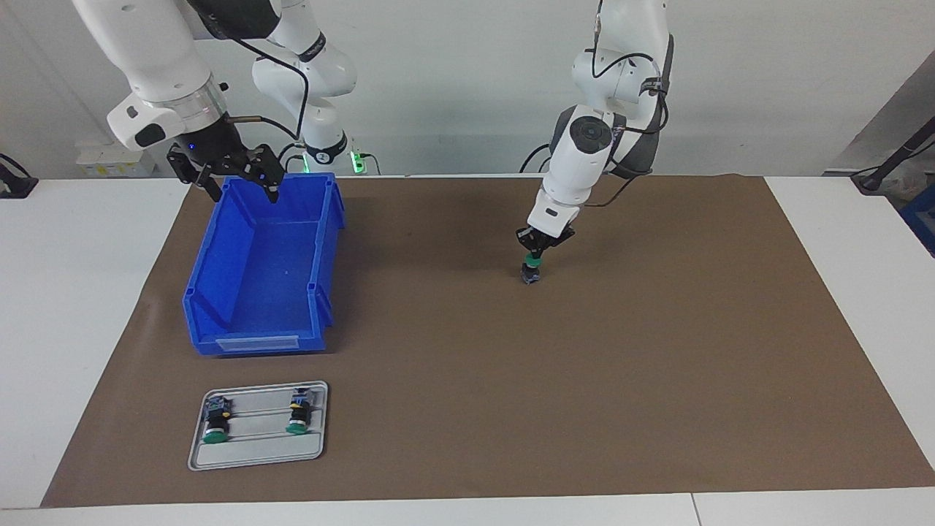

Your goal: Place and press button with both arms

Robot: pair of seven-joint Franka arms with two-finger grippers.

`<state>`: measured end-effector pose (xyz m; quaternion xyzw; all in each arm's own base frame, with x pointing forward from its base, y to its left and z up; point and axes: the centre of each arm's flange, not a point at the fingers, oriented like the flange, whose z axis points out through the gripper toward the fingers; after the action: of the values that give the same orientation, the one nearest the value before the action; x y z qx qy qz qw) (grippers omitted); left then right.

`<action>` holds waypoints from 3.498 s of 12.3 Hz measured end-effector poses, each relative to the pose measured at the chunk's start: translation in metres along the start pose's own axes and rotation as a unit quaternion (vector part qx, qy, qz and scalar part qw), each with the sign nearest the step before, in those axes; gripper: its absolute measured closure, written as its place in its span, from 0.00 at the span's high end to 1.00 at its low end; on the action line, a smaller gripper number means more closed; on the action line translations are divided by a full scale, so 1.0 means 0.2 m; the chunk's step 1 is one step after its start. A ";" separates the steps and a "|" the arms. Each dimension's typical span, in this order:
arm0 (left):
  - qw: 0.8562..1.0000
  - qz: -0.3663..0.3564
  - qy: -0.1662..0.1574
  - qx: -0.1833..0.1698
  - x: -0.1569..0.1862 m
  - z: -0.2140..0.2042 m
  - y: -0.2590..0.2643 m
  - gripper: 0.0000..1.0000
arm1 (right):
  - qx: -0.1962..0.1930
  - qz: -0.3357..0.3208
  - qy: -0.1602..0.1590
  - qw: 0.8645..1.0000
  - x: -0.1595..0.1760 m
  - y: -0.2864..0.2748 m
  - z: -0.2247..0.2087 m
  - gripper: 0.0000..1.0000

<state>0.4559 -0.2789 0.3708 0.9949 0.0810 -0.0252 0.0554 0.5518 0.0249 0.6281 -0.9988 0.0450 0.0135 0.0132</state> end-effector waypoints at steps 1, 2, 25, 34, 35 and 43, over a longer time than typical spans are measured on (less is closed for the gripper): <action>1.000 0.001 0.000 0.000 0.00 0.00 0.00 0.01 | 0.000 0.000 0.000 1.000 0.00 0.00 0.00 1.00; 1.000 0.002 0.001 0.000 -0.01 0.01 0.00 0.01 | 0.000 0.000 0.000 1.000 0.00 0.00 0.00 1.00; 0.996 0.076 0.034 0.032 0.70 -0.97 -0.71 0.55 | 0.008 0.206 0.028 0.978 -0.12 -0.83 0.18 0.97; 0.996 0.081 0.028 0.035 0.67 -1.07 -0.82 1.00 | 0.009 0.344 0.047 0.938 -0.21 -1.90 0.78 0.97; 0.995 0.085 0.026 0.039 0.67 -1.06 -0.83 1.00 | 0.011 0.352 0.048 0.935 -0.21 -1.97 0.83 0.97; 0.994 0.095 0.002 0.053 0.60 -1.00 -0.94 1.00 | -0.013 0.368 0.062 0.928 -0.38 -2.46 1.30 0.96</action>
<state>0.5519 -0.0528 0.5421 0.9996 -0.0154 -0.0216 0.0046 0.5130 0.5286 0.3823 -0.9111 0.4098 -0.0438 -0.0090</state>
